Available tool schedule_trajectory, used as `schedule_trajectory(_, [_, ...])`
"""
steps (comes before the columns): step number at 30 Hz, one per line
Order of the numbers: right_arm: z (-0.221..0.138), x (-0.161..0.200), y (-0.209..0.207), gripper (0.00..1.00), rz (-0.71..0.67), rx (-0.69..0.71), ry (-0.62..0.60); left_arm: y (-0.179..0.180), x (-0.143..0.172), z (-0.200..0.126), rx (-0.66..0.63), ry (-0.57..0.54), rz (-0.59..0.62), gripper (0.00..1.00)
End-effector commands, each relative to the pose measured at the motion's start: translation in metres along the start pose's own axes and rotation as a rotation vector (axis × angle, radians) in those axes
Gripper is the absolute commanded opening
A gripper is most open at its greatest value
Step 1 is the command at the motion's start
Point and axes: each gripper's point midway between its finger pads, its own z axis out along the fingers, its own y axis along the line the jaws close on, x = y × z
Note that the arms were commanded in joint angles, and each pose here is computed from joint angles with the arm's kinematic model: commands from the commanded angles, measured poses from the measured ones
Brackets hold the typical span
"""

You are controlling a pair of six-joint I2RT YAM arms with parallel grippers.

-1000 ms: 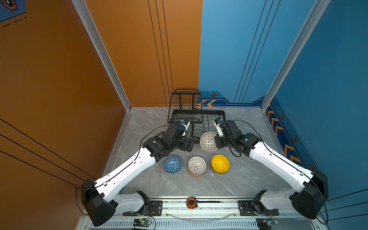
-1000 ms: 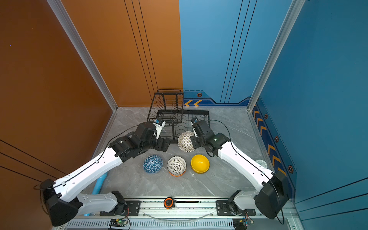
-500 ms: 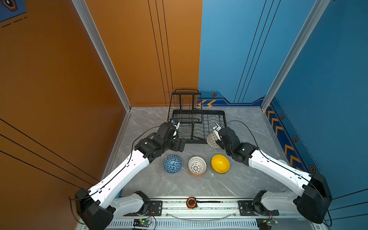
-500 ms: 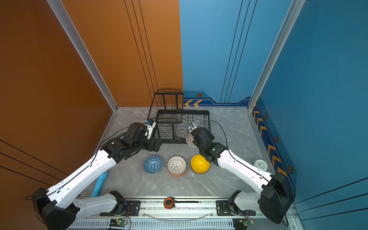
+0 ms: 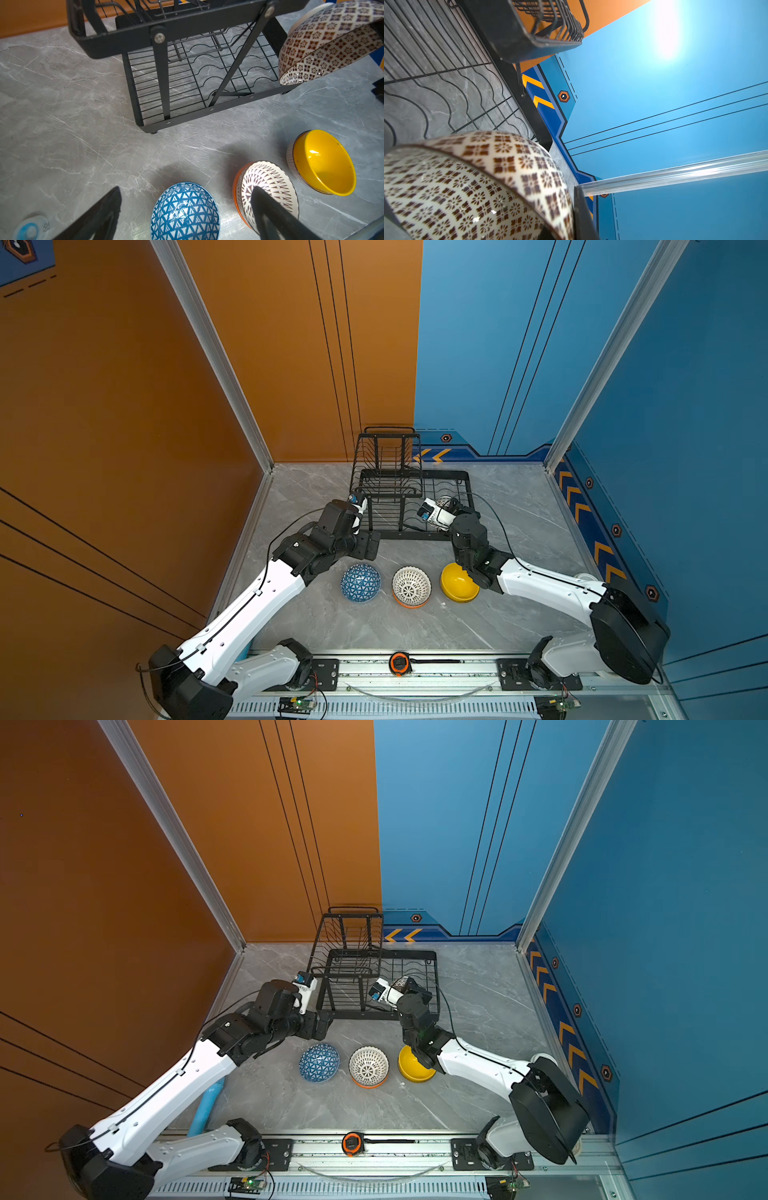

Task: Load bowls into a dish rack
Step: Place the bowl in the dish rack.

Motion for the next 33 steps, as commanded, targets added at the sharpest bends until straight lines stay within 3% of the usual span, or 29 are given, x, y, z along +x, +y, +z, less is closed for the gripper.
schedule_trajectory(1, [0.005,-0.007,-0.026,0.0,-0.01,0.128,-0.037,0.002,0.009,-0.003,0.013,0.021,0.008,0.98])
schedule_trajectory(8, [0.016,-0.009,-0.015,0.0,-0.072,0.132,-0.061,0.005,0.011,-0.003,0.012,0.021,0.003,0.98])
schedule_trajectory(14, [0.041,0.007,-0.003,0.0,-0.136,0.138,0.001,0.007,0.015,-0.001,0.007,0.031,-0.003,0.98])
schedule_trajectory(33, [0.11,-0.009,0.015,0.0,-0.22,0.177,-0.02,0.008,0.024,-0.002,0.013,0.04,-0.007,0.98])
